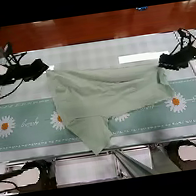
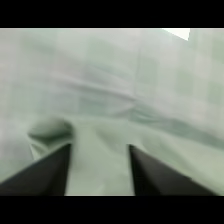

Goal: Fold the shirts.

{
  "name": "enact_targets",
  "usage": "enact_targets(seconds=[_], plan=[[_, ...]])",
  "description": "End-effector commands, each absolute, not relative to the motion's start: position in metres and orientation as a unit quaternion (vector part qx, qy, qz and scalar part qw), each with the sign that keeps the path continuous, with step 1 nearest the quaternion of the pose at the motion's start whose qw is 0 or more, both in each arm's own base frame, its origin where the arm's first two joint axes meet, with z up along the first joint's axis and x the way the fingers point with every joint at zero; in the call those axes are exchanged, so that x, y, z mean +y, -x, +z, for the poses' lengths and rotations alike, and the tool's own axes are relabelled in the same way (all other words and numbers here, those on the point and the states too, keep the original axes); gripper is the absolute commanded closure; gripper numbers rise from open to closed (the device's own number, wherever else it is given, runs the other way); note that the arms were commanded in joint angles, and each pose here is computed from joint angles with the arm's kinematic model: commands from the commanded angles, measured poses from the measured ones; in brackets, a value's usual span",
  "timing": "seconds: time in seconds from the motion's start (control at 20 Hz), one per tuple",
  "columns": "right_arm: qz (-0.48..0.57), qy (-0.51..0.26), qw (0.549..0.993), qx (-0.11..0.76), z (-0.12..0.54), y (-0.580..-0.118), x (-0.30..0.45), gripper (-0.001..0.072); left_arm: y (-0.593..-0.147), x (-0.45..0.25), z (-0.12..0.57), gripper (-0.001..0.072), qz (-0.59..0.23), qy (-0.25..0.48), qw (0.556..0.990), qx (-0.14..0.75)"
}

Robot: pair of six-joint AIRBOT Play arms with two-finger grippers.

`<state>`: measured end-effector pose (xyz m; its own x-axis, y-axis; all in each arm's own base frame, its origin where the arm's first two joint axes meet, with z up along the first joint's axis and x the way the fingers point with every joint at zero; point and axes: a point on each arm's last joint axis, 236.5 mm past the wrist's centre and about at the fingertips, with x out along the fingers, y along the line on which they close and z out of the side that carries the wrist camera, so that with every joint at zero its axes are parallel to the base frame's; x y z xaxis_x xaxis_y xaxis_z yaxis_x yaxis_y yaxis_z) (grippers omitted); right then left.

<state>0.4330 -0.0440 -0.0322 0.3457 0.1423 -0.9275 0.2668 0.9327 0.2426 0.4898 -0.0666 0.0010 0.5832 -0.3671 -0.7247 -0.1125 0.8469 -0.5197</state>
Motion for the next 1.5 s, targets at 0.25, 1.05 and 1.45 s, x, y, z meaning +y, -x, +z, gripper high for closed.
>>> enact_targets(seconds=[0.25,1.05,1.45], plan=[[-0.110,-0.206,0.771,0.592,0.029,-0.390,-0.148,0.0306,-0.442,0.060,0.035,0.0198,0.000,0.245,0.822,0.514],[-0.065,-0.377,0.731,0.565,-0.056,-0.232,-0.046,0.0307,-0.193,-0.115,-0.106,0.0199,-0.084,0.440,0.629,0.635],[-0.074,-0.364,0.734,0.568,-0.059,-0.230,-0.052,0.0307,-0.224,-0.155,-0.126,0.0407,-0.083,0.401,0.664,0.626]])
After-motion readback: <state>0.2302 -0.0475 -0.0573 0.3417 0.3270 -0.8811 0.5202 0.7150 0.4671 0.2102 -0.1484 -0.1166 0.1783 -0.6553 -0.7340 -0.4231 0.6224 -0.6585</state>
